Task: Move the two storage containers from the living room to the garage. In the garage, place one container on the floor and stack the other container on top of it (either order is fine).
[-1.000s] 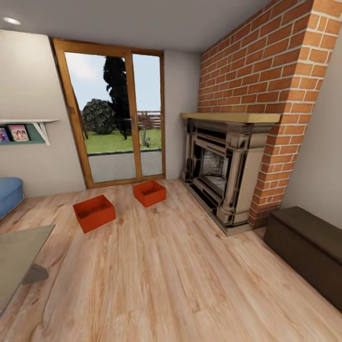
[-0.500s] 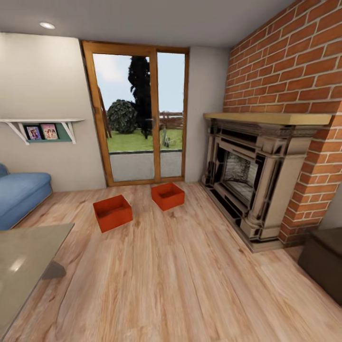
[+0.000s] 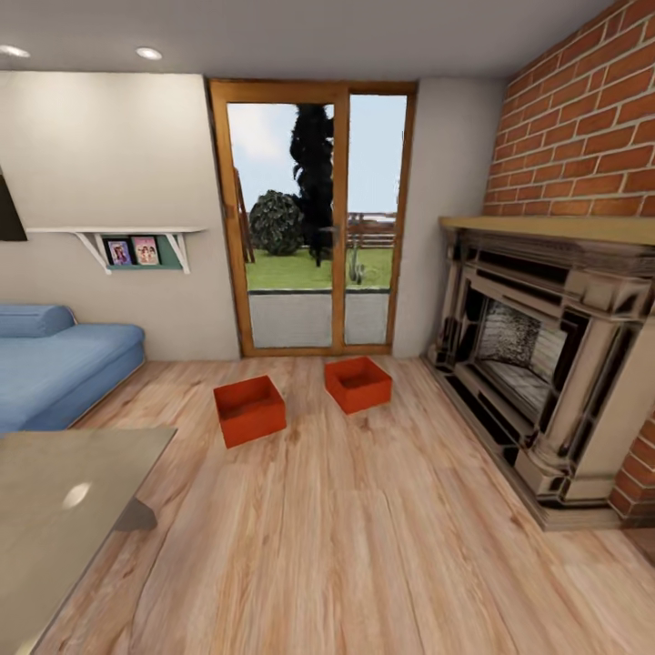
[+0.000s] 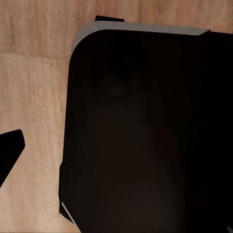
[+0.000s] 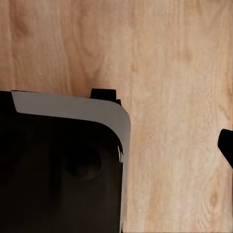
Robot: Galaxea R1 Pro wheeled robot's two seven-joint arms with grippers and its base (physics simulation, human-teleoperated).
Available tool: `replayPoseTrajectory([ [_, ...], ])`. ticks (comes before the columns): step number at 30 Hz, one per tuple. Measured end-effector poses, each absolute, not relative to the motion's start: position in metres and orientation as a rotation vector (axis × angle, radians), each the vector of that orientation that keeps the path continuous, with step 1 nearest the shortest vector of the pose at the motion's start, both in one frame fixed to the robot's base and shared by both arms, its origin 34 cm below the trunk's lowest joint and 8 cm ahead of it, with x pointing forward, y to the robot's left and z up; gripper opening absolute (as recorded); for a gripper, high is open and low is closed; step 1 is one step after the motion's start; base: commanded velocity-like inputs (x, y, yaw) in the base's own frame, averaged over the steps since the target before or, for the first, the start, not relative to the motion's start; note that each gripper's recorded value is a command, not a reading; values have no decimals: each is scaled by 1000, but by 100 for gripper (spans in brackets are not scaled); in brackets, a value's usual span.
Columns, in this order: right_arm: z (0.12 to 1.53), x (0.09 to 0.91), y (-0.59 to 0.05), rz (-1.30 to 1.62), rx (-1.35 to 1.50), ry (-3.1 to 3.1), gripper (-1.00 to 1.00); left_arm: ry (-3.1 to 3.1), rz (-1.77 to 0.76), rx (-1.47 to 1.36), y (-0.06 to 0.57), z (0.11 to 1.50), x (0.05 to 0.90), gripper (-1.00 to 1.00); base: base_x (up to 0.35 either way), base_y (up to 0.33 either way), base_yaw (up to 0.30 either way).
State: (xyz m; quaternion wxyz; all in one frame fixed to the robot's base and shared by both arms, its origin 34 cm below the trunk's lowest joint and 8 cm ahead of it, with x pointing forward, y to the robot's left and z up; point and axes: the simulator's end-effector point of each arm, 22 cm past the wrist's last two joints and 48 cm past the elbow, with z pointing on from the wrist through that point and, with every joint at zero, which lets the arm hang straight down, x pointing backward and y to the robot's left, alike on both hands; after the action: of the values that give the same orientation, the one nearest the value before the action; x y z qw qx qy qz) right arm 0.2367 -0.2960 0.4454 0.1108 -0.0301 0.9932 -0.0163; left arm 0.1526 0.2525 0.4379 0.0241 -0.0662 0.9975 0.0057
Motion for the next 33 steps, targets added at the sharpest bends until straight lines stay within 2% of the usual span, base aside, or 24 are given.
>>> replayPoseTrajectory([
  [14,445,237,-296,-48,-91,2918,100,3087,17,-204,252,438,153,100,322,0,255],
  [33,445,237,-296,-48,-87,2918,100,3087,17,-203,252,438,153,100,322,0,14],
])
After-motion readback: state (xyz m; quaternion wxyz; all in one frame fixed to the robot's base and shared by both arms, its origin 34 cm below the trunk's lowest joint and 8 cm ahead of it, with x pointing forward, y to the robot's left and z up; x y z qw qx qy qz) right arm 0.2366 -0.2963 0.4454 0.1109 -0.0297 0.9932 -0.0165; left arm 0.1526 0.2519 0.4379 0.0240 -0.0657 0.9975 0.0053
